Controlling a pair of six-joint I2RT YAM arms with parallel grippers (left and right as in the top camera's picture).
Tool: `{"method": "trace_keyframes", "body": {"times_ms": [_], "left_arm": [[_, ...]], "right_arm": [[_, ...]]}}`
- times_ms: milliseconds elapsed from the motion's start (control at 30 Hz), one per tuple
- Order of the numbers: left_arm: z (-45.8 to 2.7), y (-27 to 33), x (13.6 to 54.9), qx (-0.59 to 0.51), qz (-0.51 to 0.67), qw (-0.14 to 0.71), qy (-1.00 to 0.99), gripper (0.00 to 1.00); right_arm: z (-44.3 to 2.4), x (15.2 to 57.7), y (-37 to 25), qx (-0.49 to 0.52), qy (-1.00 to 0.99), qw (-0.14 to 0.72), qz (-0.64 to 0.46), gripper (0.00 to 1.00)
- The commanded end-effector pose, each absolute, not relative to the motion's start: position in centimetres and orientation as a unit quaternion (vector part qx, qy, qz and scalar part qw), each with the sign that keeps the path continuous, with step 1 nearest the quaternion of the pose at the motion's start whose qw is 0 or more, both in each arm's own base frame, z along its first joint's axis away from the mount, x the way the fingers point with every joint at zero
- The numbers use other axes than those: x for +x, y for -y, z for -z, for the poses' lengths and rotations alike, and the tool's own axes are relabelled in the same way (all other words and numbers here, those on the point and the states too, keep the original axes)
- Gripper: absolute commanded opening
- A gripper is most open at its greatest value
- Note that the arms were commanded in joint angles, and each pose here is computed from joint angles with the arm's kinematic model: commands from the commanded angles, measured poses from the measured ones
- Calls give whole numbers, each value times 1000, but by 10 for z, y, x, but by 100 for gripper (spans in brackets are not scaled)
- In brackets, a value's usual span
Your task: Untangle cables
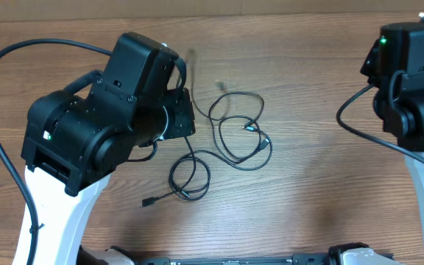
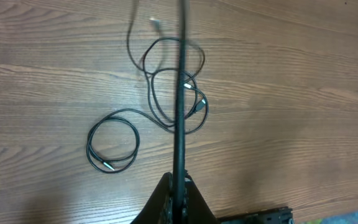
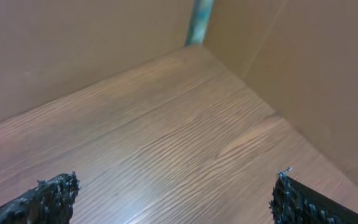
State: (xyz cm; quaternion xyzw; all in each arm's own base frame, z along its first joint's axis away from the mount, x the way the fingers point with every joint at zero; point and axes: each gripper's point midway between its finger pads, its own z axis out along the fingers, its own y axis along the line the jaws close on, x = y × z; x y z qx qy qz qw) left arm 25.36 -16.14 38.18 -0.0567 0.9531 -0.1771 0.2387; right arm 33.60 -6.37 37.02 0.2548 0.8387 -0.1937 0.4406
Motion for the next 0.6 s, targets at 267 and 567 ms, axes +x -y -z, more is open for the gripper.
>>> {"method": "trace_keyframes", "body": {"times_ms": [267,567], "left_arm": [[-388,160,252,-51,183,248,-950,4],[-412,219,224,163,318,225,-906,4]], "right_arm": [[-351,345,-84,91,-907,354,-209,100],[-336,353,-134,55,-900,268,-340,100]]}}
